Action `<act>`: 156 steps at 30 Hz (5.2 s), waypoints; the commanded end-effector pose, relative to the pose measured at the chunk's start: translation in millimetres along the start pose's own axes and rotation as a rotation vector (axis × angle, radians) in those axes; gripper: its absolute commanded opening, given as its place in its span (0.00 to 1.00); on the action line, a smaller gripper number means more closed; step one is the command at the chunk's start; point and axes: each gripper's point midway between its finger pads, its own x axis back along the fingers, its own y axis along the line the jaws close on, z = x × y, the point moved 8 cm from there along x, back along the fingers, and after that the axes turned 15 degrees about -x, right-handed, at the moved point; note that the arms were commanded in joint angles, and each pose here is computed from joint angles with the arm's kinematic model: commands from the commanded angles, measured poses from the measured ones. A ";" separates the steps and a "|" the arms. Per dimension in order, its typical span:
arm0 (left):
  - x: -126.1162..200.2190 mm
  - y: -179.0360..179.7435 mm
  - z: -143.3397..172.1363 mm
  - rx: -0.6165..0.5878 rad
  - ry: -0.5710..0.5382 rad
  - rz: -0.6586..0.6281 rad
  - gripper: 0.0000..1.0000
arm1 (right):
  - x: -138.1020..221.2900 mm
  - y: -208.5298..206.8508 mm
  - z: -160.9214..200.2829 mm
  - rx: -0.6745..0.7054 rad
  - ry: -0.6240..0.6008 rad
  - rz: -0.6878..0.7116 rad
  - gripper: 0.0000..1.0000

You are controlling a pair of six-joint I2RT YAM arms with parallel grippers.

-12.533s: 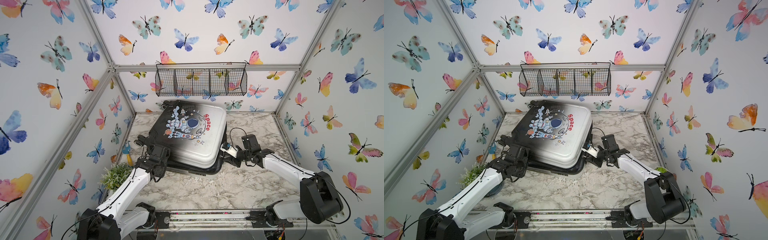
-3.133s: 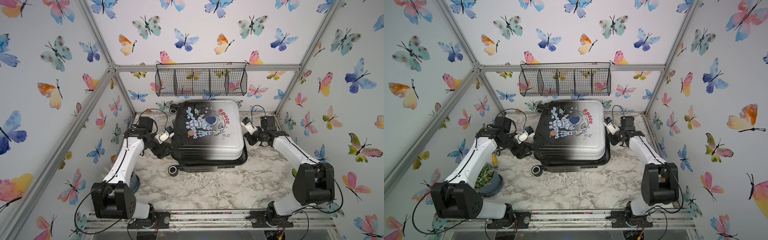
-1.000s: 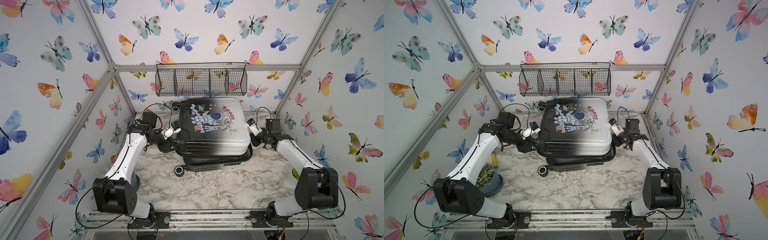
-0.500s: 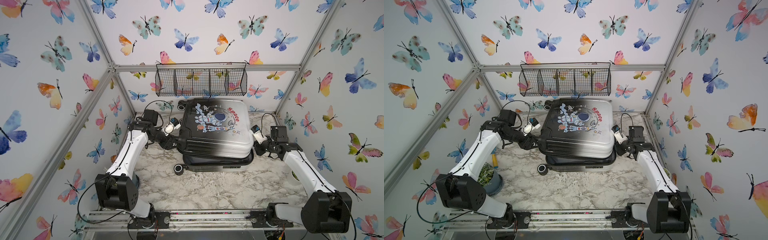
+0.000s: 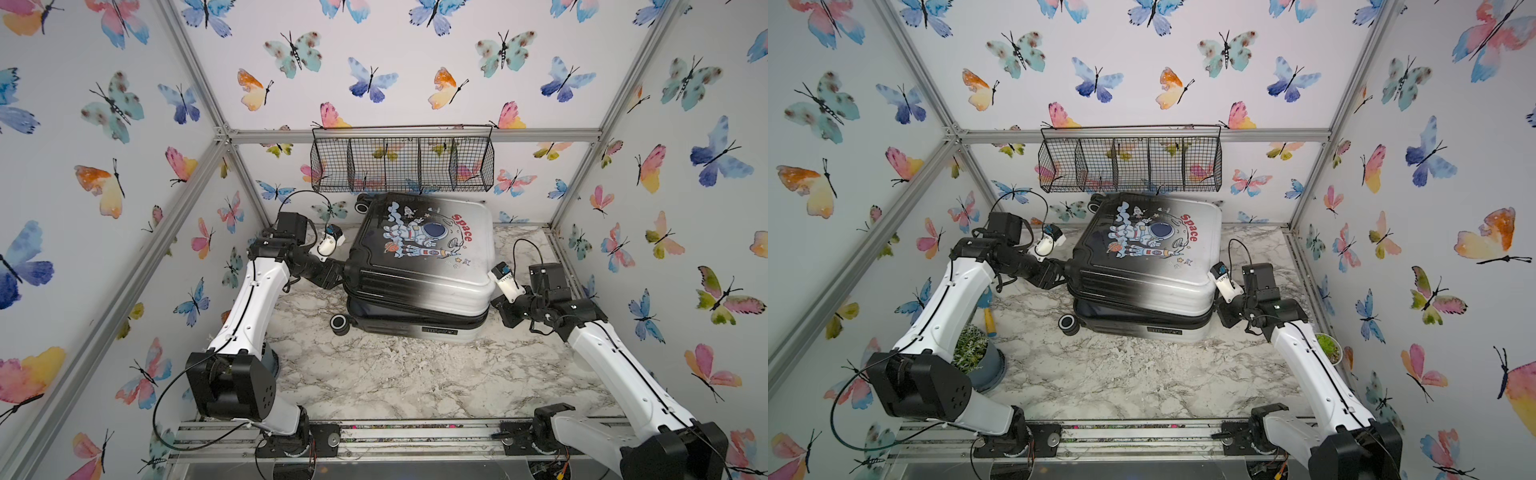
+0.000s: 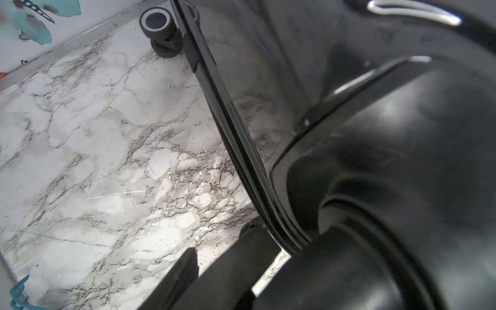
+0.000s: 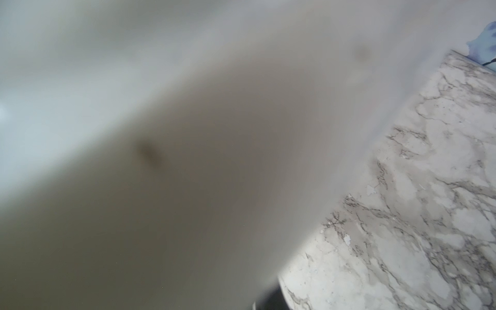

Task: Close the suitcase zippers
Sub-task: Zip the zipper on the suitcase.

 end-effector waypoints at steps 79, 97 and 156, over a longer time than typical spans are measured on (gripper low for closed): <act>-53.4 -55.0 -14.3 -0.589 -0.277 0.120 0.80 | -10.0 -96.2 -89.8 0.061 -0.201 0.275 0.03; -11.5 -39.6 -10.7 -0.576 -0.064 -0.057 0.80 | -13.9 -97.1 -87.3 0.081 -0.183 0.272 0.03; -98.2 -17.3 -22.0 -0.553 -0.042 0.279 0.59 | -19.8 -97.1 -71.6 0.121 -0.134 0.276 0.03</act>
